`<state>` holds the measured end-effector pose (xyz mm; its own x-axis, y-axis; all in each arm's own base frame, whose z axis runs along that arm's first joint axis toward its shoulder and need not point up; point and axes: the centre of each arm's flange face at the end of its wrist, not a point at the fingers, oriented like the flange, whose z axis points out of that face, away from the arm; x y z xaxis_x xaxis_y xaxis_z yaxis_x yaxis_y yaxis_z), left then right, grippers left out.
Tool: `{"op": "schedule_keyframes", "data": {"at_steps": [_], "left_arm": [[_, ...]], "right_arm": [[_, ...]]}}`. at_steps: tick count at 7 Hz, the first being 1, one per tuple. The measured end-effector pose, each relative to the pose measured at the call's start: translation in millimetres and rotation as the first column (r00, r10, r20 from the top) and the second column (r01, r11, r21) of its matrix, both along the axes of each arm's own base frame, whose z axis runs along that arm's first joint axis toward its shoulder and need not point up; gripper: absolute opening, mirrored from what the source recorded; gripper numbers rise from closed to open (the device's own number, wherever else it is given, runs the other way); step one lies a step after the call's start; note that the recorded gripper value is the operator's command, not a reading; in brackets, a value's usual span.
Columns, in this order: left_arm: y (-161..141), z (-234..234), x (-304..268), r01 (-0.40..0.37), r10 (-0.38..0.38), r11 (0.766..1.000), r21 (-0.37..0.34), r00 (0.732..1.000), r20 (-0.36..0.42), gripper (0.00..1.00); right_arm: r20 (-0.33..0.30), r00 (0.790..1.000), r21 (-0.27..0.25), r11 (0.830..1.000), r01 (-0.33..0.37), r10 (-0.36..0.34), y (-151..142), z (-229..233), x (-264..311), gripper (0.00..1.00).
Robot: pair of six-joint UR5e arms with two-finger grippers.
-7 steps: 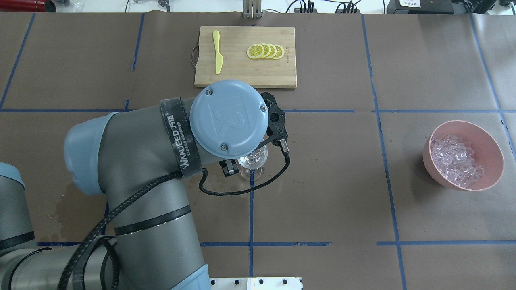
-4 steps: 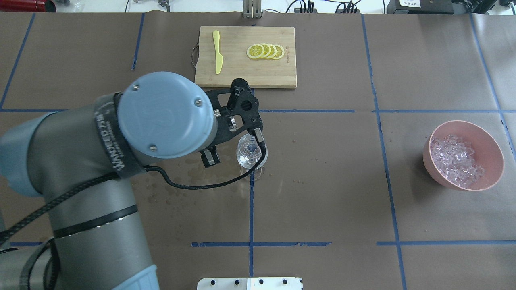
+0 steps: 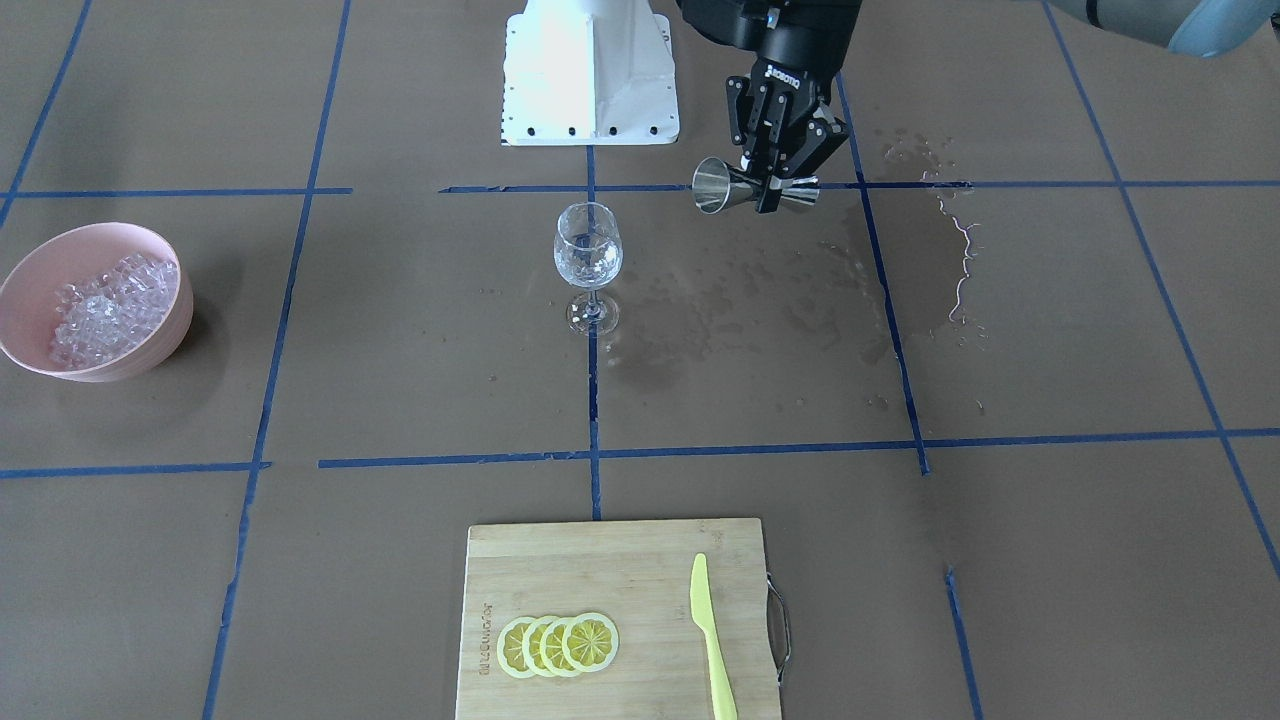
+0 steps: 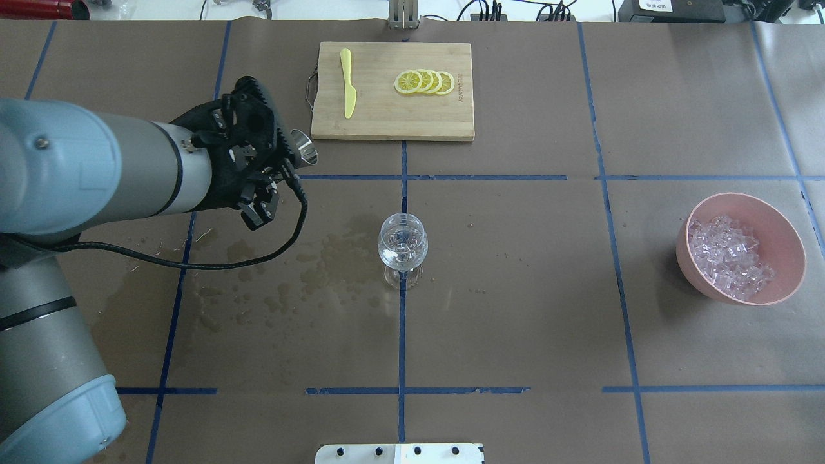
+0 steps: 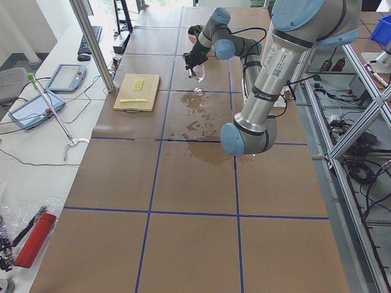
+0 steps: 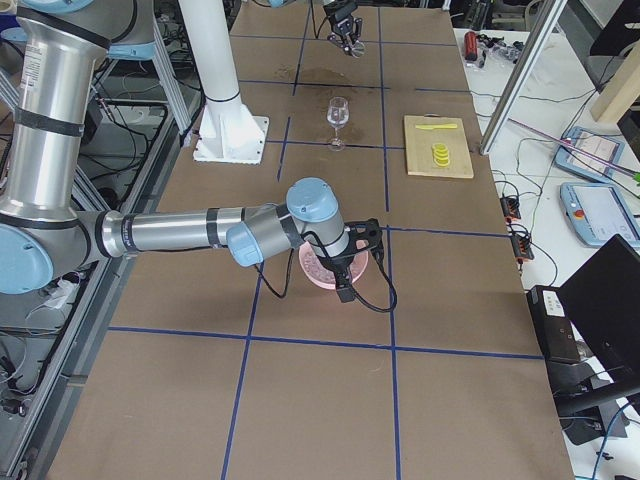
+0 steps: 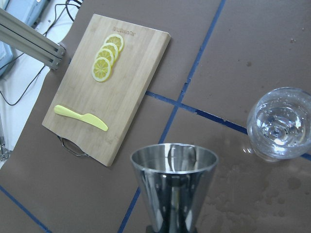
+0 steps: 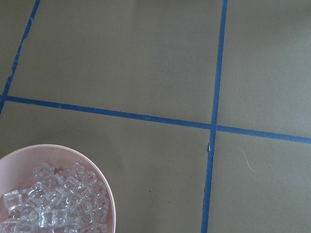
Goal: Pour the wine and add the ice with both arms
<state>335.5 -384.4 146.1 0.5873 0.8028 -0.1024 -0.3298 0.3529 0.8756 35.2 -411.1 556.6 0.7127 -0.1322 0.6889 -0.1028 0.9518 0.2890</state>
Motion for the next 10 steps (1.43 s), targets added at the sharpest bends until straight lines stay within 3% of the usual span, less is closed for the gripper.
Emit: {"op": "schedule_keyframes", "data": {"at_steps": [2,4,5,7,10], "left_arm": [[7.5,59.1,-21.8,0.067,-0.076,0.996,-0.057,0.984,-0.162,0.00],[23.2,133.9,-49.6,0.117,-0.145,0.988,-0.105,0.935,-0.323,0.00],[25.1,180.9,-61.8,0.171,-0.201,0.979,-0.111,0.894,-0.401,0.00],[25.4,271.5,-84.6,0.313,-0.329,0.942,-0.122,0.785,-0.524,0.00],[68.4,346.9,-67.1,0.461,-0.513,0.851,-0.252,0.624,-0.590,0.00]], "right_arm": [[0.000,1.000,0.002,1.000,0.000,0.000,0.1,-1.1,0.0,1.00],[0.000,1.000,0.004,1.000,0.000,0.000,0.1,-1.9,0.0,1.00],[0.000,1.000,0.005,1.000,0.000,0.000,0.1,-2.3,0.0,1.00],[0.001,1.000,0.007,1.000,0.000,0.000,0.2,-3.2,0.0,1.00],[0.000,1.000,0.010,1.000,0.001,-0.001,0.2,-4.2,0.0,1.00]]}}
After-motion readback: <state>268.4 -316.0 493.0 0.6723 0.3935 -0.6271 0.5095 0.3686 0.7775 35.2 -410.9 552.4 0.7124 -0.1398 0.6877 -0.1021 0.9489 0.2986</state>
